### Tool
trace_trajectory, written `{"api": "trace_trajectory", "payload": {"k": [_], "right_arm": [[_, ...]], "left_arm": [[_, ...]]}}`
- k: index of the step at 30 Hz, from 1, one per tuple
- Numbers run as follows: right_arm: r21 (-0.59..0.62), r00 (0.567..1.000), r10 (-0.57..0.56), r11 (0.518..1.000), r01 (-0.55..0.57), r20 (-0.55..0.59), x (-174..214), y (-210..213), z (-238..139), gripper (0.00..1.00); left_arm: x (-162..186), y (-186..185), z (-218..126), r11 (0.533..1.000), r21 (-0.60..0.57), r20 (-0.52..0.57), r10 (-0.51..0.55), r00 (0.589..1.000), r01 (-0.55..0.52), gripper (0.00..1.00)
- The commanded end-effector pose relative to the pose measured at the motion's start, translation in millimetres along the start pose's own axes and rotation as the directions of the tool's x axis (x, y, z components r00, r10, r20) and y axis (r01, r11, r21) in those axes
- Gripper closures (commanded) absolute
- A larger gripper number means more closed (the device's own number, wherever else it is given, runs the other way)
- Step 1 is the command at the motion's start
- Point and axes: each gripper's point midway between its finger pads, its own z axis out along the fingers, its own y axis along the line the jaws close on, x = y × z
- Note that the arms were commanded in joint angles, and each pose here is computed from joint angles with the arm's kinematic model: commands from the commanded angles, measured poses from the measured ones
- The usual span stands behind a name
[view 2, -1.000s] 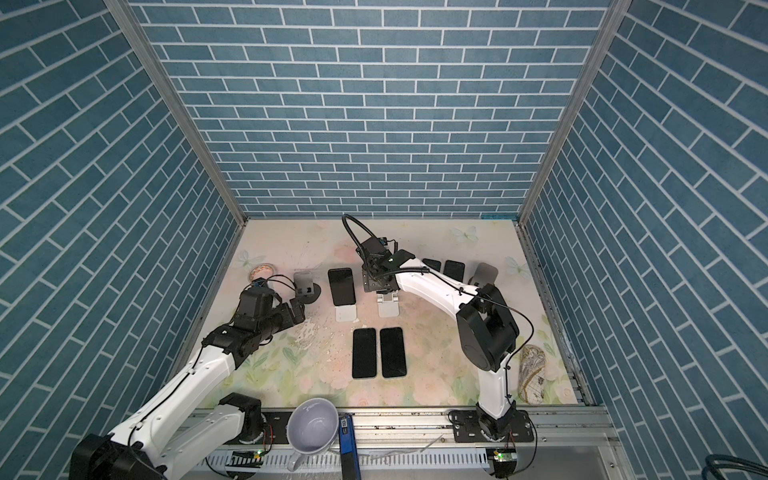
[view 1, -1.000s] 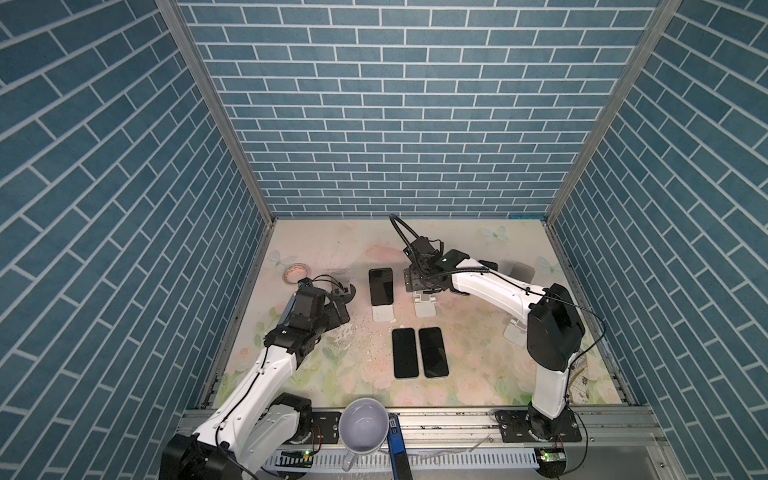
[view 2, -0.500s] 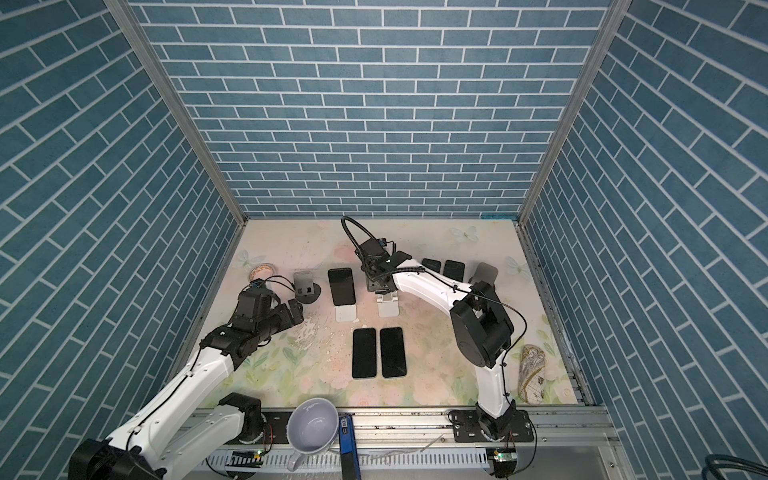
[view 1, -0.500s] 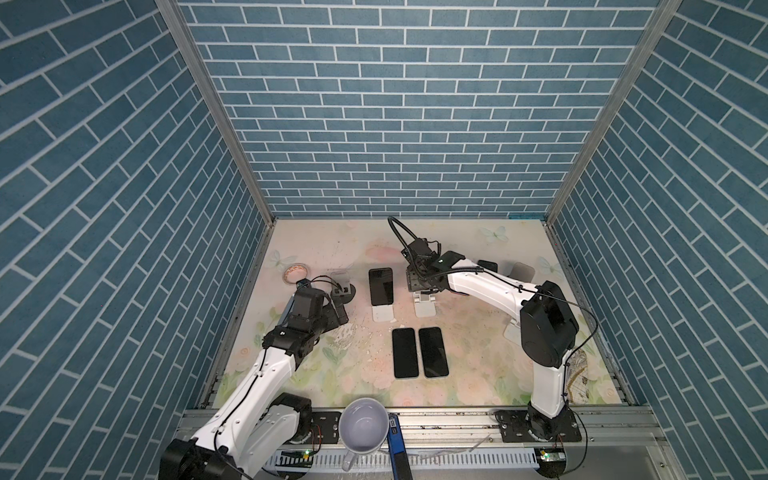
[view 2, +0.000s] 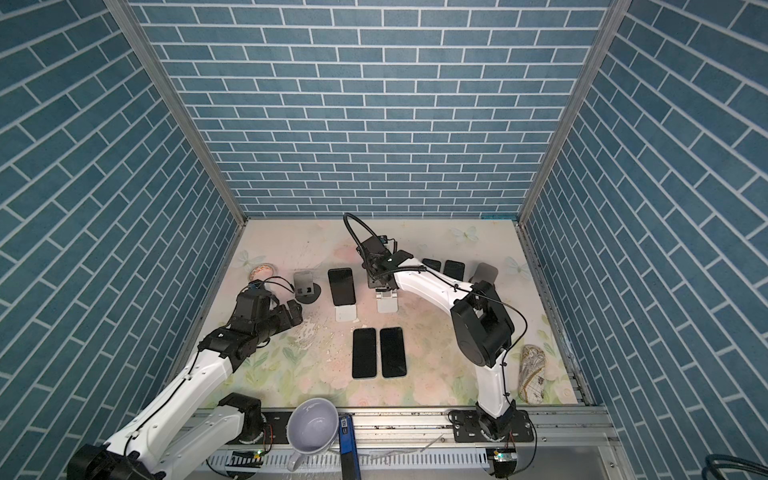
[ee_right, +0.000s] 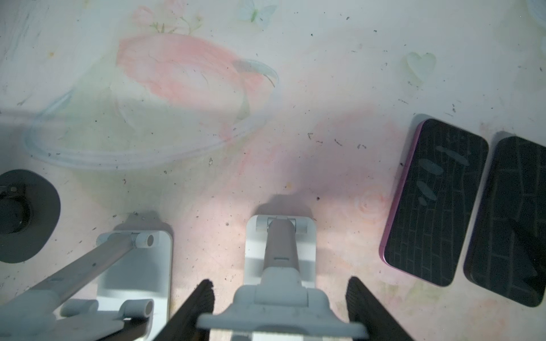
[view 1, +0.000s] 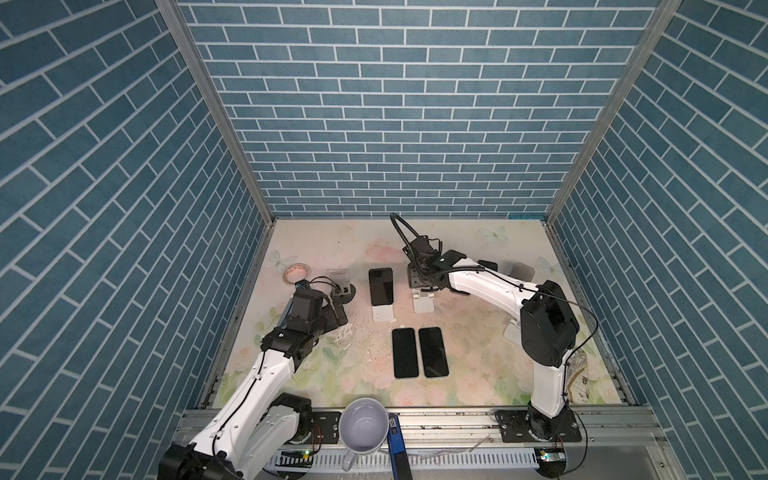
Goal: Remove the phone from the phone stand
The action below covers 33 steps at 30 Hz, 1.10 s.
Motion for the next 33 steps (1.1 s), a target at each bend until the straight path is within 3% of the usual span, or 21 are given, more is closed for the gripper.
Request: {"api": "trace_trajectory", "payload": {"k": [1, 17, 24, 33], "right_arm": [[-0.05, 0.995, 0.0, 0.999, 0.005, 0.099, -41.2, 13.1, -10.8, 0.44], [-0.15, 0.991, -0.046, 0.987, 0.065, 0.127, -83.4, 50.8, 21.6, 0.44], [-0.15, 0.994, -0.053, 0.986, 0.068, 0.1, -80.5, 57.6, 46.5, 0.43], [-0.171, 0.995, -0.047, 0.983, 0.061, 0.089, -80.2, 61.2, 45.8, 0.3]], "left_arm": [[3.6, 7.6, -0.7, 1.0, -0.025, -0.005, 0.008, 1.0, -0.009, 0.0], [2.0, 19.2, -13.7, 0.997, -0.072, 0.01, 0.029, 1.0, -0.028, 0.0], [0.1, 22.1, -20.8, 0.996, -0.081, 0.022, 0.031, 0.999, -0.029, 0.0], [-1.4, 20.9, -22.6, 0.997, -0.076, 0.024, 0.027, 0.999, -0.025, 0.0]]}}
